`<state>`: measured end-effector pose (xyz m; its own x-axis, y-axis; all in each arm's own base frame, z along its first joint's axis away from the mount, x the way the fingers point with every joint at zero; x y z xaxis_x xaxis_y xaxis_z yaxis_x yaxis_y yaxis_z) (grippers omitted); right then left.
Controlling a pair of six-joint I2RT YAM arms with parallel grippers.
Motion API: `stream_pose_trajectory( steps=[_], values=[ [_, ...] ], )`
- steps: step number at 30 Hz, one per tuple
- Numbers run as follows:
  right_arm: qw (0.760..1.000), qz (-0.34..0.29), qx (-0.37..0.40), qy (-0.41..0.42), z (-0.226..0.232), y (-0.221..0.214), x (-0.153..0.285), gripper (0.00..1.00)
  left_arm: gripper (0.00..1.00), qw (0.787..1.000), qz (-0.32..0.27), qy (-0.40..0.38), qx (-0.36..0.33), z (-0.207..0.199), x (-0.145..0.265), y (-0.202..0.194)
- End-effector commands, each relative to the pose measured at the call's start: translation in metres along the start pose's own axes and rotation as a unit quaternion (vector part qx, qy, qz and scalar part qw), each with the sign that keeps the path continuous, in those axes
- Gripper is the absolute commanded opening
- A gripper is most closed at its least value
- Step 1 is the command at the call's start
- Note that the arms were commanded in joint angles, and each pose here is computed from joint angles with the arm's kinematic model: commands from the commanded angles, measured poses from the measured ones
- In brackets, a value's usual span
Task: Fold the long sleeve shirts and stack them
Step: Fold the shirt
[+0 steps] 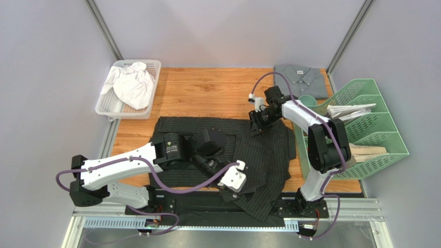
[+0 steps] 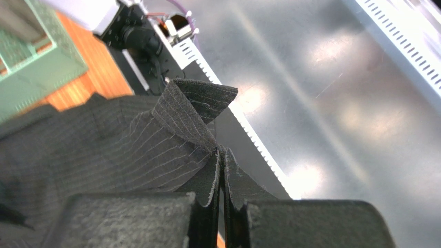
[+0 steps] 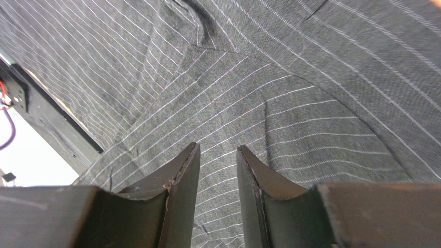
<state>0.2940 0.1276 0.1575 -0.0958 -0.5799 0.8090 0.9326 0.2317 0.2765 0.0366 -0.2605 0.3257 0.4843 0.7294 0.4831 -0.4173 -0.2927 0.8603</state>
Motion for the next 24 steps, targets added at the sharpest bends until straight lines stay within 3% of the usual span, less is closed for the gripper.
stream_pose_trajectory(
  steps=[1,6,15,24],
  values=[
    [1.0,0.023,0.014,-0.008,-0.004,-0.002,-0.002,0.38,0.0,0.992,-0.007,0.063,0.108,0.023,0.012,-0.014],
    [0.999,-0.006,0.032,-0.017,-0.001,0.014,0.032,0.5,0.0,0.955,-0.003,0.201,0.219,0.066,0.049,-0.069],
    [0.997,-0.003,0.056,-0.061,-0.006,0.02,0.056,0.69,0.0,0.867,0.037,0.344,0.359,0.082,0.109,-0.187],
    [0.996,0.022,0.055,-0.061,-0.012,0.013,0.049,0.68,0.0,0.82,0.07,0.43,0.372,0.051,0.152,-0.247]
  ],
)
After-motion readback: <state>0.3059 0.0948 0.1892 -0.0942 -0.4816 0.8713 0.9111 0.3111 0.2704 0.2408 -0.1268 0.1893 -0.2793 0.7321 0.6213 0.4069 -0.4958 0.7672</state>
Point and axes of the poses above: each gripper's point midway between its finger pads, its own x axis back along the fingers, its own z axis along the line the jaws close on, y = z × x, the point moved 10 cm from there along x, back along the fingers, and after that the axes turned 9 degrees about -x, right-handed, at the moved point
